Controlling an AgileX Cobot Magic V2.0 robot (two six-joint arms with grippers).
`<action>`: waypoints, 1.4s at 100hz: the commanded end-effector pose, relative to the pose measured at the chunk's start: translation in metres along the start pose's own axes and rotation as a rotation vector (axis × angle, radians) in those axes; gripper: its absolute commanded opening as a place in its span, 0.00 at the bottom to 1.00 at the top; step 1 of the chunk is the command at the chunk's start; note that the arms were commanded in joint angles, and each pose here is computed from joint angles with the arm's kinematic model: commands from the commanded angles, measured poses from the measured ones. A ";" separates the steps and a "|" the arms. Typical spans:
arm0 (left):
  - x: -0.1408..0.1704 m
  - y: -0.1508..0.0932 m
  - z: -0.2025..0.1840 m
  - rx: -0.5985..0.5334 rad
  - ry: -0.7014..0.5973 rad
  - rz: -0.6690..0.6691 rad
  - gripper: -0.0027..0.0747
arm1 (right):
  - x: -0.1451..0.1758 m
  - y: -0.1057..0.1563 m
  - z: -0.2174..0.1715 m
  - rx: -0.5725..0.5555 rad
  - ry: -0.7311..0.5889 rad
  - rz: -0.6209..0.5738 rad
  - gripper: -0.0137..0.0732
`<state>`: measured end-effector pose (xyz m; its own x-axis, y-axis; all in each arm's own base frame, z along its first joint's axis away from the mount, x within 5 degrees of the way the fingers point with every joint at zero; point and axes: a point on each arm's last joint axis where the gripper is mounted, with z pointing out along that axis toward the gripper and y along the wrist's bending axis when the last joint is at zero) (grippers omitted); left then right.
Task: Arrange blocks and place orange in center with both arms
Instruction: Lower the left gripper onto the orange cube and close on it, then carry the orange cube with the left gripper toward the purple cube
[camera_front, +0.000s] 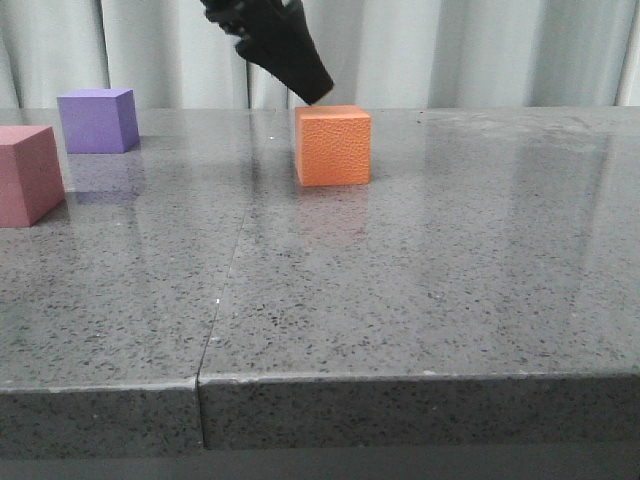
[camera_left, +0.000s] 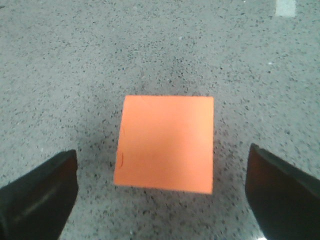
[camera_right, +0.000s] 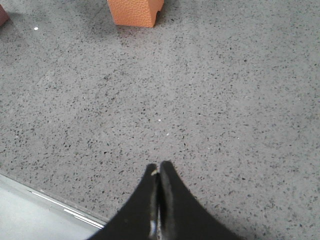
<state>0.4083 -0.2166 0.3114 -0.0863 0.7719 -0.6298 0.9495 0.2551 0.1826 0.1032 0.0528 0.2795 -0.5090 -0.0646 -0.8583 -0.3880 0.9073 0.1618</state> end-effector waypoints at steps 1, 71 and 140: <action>-0.031 -0.004 -0.020 -0.089 -0.131 0.024 0.86 | -0.014 0.001 -0.004 -0.003 -0.102 -0.010 0.08; -0.021 -0.007 0.025 -0.004 -0.105 -0.016 0.86 | -0.014 0.001 -0.004 -0.003 -0.102 -0.010 0.08; -0.033 0.001 -0.019 -0.159 -0.047 -0.117 0.52 | -0.014 0.001 -0.004 -0.003 -0.102 -0.010 0.08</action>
<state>0.4203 -0.2409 0.2770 -0.1785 0.7710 -0.6114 0.9375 0.3219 0.1323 0.1033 0.0528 0.2796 -0.5086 -0.0643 -0.8586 -0.3880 0.9073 0.1618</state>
